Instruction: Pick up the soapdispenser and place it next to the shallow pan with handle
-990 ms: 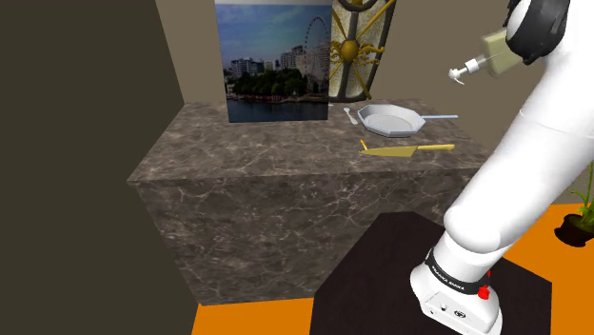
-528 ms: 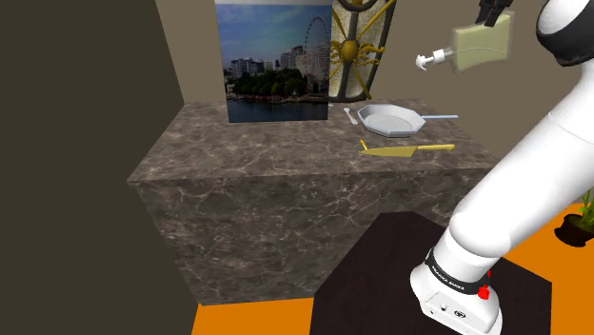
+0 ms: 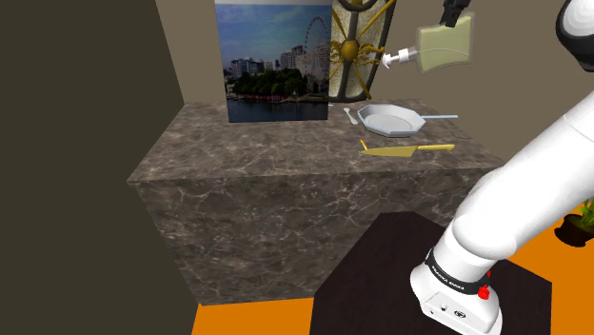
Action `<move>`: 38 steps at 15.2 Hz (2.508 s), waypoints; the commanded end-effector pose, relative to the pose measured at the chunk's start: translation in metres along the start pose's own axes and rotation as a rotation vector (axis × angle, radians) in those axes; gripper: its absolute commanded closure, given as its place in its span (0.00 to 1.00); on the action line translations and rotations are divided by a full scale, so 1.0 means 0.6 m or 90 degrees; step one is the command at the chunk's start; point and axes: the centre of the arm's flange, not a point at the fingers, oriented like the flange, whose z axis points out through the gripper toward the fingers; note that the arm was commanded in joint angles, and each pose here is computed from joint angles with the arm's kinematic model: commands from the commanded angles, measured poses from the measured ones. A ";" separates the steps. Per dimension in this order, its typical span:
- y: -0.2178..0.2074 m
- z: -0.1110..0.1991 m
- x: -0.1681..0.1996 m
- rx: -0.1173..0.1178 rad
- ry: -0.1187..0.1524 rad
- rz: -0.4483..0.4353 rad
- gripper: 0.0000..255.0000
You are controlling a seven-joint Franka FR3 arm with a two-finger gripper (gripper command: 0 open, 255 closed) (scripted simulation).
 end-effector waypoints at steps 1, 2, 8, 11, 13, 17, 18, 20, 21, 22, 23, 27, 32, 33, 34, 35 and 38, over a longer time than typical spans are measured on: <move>-0.015 0.002 0.042 -0.001 0.000 0.001 1.00; -0.021 0.003 0.063 -0.001 0.000 0.001 1.00; -0.056 0.014 0.190 -0.001 0.000 0.001 1.00; -0.074 0.019 0.253 -0.001 0.000 0.001 1.00; -0.086 0.023 0.295 -0.001 0.000 0.001 1.00; -0.109 0.029 0.380 -0.001 0.000 0.001 1.00; -0.115 0.031 0.401 -0.001 0.000 0.001 1.00; -0.128 0.035 0.446 -0.001 0.000 0.001 1.00; -0.128 0.044 0.445 -0.001 0.000 0.001 1.00; -0.127 0.052 0.444 -0.001 0.000 0.001 1.00; -0.127 0.061 0.444 -0.001 0.000 0.001 1.00; -0.125 0.096 0.441 -0.001 0.000 0.001 1.00; -0.123 0.140 0.438 -0.001 0.000 0.001 1.00; -0.123 0.149 0.437 -0.001 0.000 0.001 1.00; -0.122 0.158 0.436 -0.001 0.000 0.001 1.00; -0.122 0.166 0.436 -0.001 0.000 0.001 1.00; -0.121 0.193 0.434 -0.001 0.000 0.001 1.00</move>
